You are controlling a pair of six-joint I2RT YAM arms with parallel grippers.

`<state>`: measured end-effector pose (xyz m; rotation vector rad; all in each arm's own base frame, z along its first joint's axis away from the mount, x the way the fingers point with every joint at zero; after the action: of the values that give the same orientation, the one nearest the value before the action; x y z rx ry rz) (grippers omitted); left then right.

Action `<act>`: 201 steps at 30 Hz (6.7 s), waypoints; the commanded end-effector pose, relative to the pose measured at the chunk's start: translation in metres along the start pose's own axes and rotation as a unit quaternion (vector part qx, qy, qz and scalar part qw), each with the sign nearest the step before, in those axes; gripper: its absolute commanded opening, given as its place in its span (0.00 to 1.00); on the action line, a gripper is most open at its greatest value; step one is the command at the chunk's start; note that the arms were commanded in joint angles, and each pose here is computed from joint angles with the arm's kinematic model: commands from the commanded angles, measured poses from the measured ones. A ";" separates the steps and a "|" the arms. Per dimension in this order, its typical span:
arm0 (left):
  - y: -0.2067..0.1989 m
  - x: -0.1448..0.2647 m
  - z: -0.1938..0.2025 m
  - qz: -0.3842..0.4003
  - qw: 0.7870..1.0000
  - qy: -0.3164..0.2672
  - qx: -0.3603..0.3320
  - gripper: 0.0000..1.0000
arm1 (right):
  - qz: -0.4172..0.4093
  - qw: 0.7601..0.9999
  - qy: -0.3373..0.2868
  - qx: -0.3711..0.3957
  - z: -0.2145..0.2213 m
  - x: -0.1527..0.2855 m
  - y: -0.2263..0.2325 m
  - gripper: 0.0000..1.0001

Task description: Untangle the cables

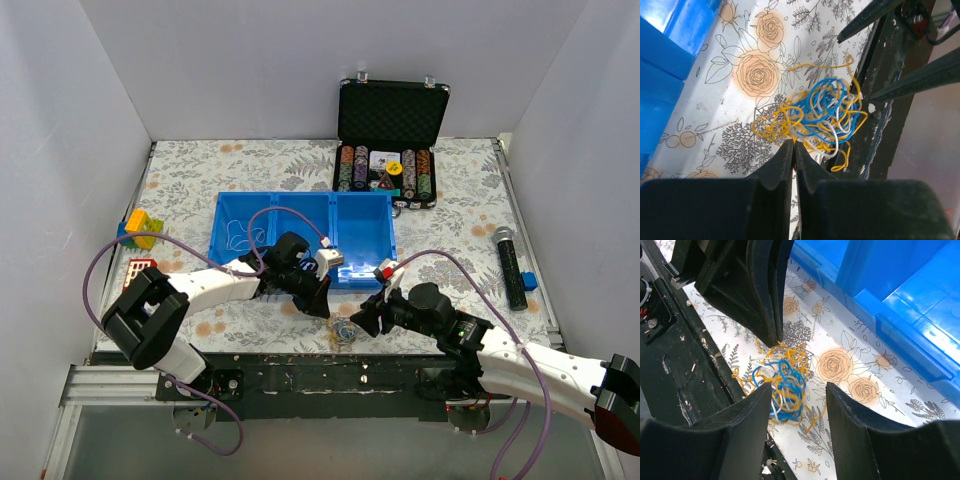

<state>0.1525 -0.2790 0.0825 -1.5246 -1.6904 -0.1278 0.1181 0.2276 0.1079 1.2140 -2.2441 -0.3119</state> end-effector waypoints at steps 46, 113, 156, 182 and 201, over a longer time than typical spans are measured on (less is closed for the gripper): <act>-0.097 0.118 -0.142 -0.001 0.957 -0.176 -0.230 0.00 | -0.101 0.983 -0.137 0.075 -0.100 -0.006 0.060 0.70; -0.198 0.300 -0.296 -0.131 0.783 -0.438 -0.422 0.00 | -0.077 0.984 -0.138 0.080 -0.120 0.005 0.065 0.75; -0.292 0.477 -0.357 -0.246 0.530 -0.650 -0.486 0.00 | -0.077 0.992 0.088 0.041 0.017 -0.069 0.020 0.52; -0.153 0.357 -0.309 -0.368 0.638 -0.549 -0.394 0.00 | -0.081 0.995 0.043 0.039 0.002 -0.038 0.030 0.43; -0.021 0.290 -0.266 -0.449 0.693 -0.439 -0.354 0.00 | -0.054 0.998 0.016 0.026 0.003 -0.025 0.020 0.41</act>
<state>0.2840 -0.2244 0.4223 -1.1322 -3.3041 -0.8047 0.1126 0.2631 0.1051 1.3822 -2.1490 -0.2522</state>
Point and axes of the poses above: each gripper's point midway between its finger pads, its own x axis back along the fingers, its own y axis along the line the jaws close on, z = x × y, the point moved 3 cm from there along x, back along the fingers, and after that the axes turned 9 degrees about -x, right-handed, at the moved point
